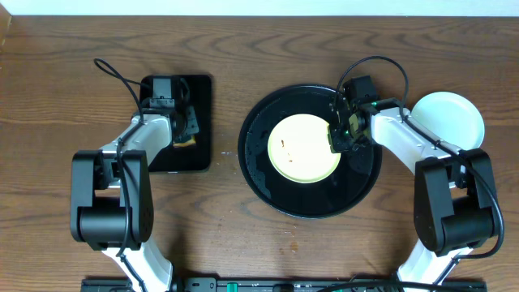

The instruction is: Clean dirty plates on tray and stack at the side

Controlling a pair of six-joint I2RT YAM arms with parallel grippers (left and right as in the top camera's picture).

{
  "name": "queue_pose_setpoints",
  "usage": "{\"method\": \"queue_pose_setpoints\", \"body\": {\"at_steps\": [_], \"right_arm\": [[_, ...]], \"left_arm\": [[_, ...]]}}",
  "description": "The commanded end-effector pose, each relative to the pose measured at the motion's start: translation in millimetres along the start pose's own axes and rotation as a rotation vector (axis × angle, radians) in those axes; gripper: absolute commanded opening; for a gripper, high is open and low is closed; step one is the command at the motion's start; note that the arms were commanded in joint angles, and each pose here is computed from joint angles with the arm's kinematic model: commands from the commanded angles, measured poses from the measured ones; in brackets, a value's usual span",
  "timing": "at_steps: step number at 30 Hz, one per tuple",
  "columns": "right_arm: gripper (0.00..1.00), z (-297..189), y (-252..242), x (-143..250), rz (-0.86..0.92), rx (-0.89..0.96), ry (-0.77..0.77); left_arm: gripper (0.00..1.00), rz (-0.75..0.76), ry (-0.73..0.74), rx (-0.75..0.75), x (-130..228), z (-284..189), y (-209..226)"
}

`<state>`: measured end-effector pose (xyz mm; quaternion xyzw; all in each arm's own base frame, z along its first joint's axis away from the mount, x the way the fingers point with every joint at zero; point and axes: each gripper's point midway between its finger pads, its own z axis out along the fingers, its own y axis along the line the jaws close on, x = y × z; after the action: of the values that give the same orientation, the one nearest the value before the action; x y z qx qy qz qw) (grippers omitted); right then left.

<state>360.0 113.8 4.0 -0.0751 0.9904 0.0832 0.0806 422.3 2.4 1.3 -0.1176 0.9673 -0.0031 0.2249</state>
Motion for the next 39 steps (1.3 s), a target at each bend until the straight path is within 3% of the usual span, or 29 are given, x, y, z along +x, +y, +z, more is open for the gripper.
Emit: {"method": "queue_pose_setpoints", "body": {"at_steps": [1,4,8,9,10,16,26,36,39], "right_arm": [[0.01,10,-5,15,-0.009,0.027,0.047],[0.01,10,-5,15,-0.009,0.027,0.047],[0.01,10,-5,14,-0.005,0.027,0.043],[0.01,10,-5,14,-0.005,0.026,0.043],[0.01,10,-5,14,-0.005,0.026,0.043],[0.02,10,-5,14,-0.006,0.027,0.043],[0.03,10,-5,14,-0.006,0.027,0.043],[0.07,10,-5,14,-0.006,0.027,0.043],[0.13,10,-5,14,-0.006,0.027,0.044]], "left_arm": [[0.84,0.004,0.074,-0.014,24,20,5],[0.81,0.004,0.086,-0.017,27,21,6],[0.39,0.006,0.114,-0.024,34,20,7],[0.2,0.006,0.121,-0.025,36,20,8],[0.1,0.006,0.123,-0.026,36,20,8],[0.07,-0.004,0.021,-0.012,-2,-4,11],[0.07,-0.015,-0.29,0.05,-74,-109,5],[0.07,0.004,-0.34,0.057,-82,-125,4],[0.08,0.004,-0.34,0.057,-82,-125,4]]}}
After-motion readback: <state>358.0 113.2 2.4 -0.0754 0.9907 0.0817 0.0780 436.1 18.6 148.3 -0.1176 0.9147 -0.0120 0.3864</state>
